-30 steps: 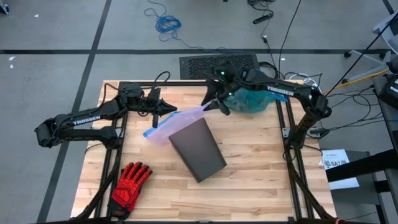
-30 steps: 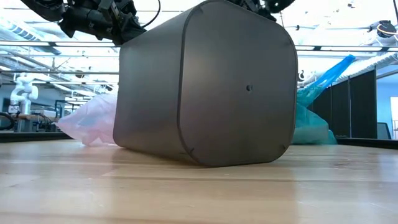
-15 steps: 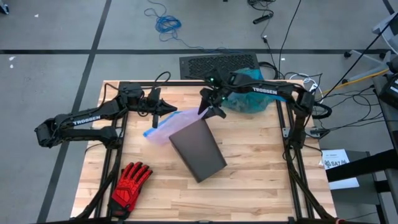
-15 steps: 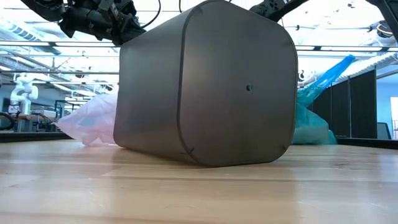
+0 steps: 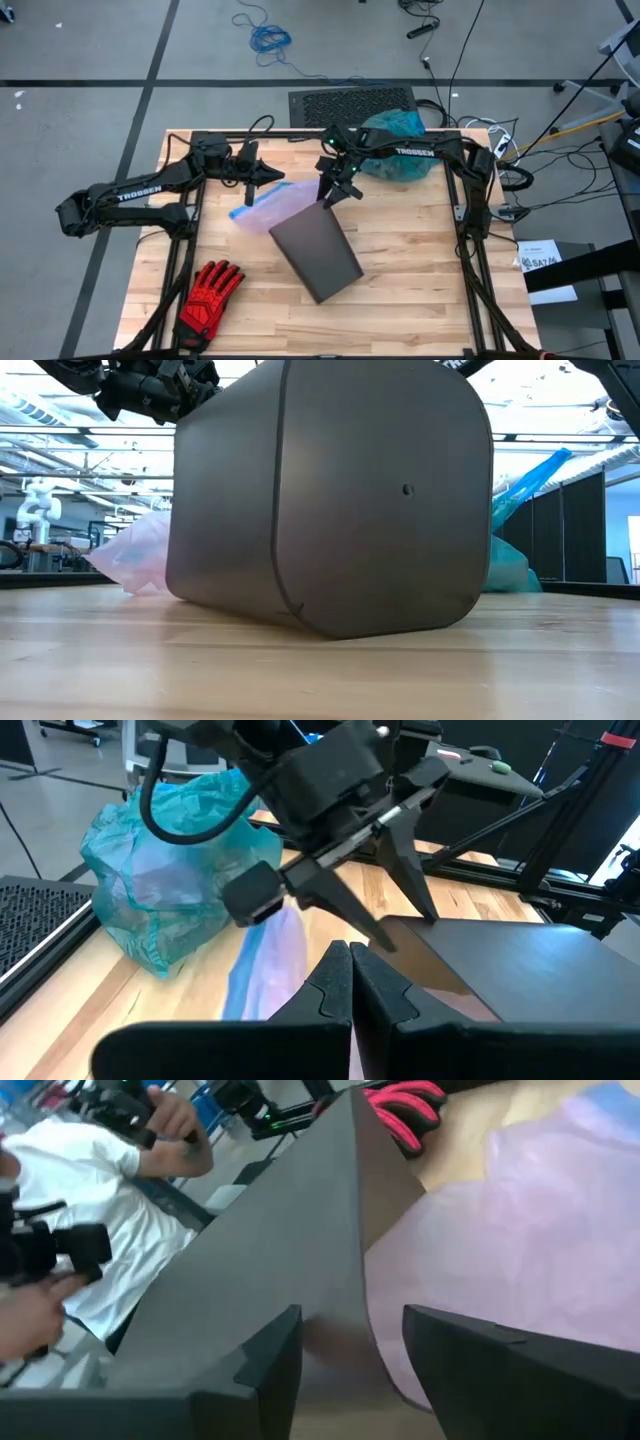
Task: Place trash/remove bag and relplace
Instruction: Put the pink trash bag into the trash bin
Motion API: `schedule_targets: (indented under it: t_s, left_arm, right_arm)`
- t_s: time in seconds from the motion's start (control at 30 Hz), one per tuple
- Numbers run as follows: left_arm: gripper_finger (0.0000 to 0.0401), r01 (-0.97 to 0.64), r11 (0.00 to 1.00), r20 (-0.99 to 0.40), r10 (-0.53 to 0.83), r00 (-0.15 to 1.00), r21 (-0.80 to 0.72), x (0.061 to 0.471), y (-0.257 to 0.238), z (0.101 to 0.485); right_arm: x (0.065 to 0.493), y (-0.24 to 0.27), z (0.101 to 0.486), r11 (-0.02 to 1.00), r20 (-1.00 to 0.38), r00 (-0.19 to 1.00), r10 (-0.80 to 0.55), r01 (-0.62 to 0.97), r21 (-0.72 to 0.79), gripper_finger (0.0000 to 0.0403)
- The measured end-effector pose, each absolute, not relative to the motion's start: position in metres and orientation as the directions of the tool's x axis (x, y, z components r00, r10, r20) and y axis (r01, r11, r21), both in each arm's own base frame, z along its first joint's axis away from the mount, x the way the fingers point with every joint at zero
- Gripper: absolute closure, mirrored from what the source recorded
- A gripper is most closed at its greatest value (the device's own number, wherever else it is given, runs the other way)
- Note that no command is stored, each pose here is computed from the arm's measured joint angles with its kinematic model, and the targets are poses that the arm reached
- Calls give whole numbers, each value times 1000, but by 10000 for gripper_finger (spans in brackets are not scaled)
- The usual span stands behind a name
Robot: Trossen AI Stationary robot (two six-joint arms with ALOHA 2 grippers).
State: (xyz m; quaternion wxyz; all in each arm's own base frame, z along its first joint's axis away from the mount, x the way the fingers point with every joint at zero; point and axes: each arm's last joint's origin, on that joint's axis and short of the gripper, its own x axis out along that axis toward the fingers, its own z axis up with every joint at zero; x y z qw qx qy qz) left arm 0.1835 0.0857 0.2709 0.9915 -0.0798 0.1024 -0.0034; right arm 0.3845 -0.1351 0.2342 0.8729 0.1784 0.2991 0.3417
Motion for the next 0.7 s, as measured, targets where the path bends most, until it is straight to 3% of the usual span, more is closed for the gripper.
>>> schedule_targets:
  t_s: [0.1,0.2,0.27,0.4,0.53,0.7]
  left_arm:
    - [399,-10,987,-203,-23,979,-159,184,86,271]
    - [399,-9,988,-203,-23,979,-157,184,86,271]
    - [399,-10,988,-203,-23,979,-157,183,86,271]
    - [399,-9,988,-203,-23,979,-155,184,86,271]
    - [399,-9,988,-203,-23,979,-154,184,86,271]
    - [399,-9,988,-203,-23,979,-154,184,86,271]
  right_arm:
    - [388,-128,235,700,-397,579,712,-538,469,280]
    - [391,-120,235,685,-391,562,729,-590,428,357]
    - [392,-114,236,673,-387,552,739,-619,404,386]
    - [397,-105,240,694,-424,553,717,-622,362,399]
    - [401,-97,247,791,-582,570,580,-566,234,402]
    - [402,-85,290,807,-603,603,522,-579,119,401]
